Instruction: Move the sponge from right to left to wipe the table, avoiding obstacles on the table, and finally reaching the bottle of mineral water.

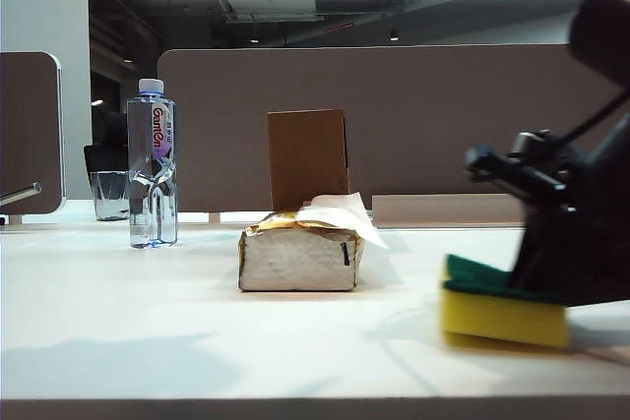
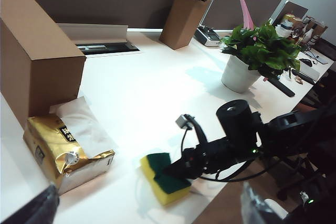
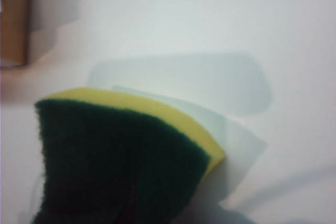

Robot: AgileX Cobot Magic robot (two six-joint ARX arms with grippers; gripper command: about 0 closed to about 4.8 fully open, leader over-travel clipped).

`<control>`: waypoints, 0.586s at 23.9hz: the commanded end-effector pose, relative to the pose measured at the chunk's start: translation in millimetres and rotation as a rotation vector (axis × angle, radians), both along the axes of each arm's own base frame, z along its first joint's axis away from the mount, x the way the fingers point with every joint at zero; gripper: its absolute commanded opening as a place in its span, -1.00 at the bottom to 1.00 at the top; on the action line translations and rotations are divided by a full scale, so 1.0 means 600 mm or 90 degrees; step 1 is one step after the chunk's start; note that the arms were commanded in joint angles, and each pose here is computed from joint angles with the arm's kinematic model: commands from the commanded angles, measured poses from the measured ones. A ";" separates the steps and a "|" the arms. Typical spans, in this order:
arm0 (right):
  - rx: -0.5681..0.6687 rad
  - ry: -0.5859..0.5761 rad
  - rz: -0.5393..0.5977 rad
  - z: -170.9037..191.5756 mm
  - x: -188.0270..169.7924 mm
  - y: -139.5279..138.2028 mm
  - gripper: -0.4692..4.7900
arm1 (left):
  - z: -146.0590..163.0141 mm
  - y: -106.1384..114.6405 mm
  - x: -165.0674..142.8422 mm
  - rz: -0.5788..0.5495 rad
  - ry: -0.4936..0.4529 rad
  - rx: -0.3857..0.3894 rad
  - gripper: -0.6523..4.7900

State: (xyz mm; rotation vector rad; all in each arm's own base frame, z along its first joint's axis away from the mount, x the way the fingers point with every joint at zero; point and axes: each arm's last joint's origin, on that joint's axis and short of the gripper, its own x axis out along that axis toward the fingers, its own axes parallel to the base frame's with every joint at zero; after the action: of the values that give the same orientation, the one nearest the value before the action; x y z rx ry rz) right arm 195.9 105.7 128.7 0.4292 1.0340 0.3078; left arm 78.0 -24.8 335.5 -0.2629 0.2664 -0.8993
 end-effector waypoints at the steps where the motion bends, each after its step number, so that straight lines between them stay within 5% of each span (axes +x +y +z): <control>1: -0.047 0.154 0.019 -0.044 -0.038 0.014 -0.84 | 0.005 0.000 -0.002 -0.008 -0.013 -0.001 1.00; 14: -0.064 0.150 0.113 -0.045 0.009 0.173 -0.84 | 0.010 -0.001 -0.010 -0.021 -0.027 -0.004 1.00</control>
State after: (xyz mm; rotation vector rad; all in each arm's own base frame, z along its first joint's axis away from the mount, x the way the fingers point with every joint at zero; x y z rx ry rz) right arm 218.0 213.7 129.4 0.3847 1.1012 0.4598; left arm 73.0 -25.1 337.2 -0.2559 0.2500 -0.9263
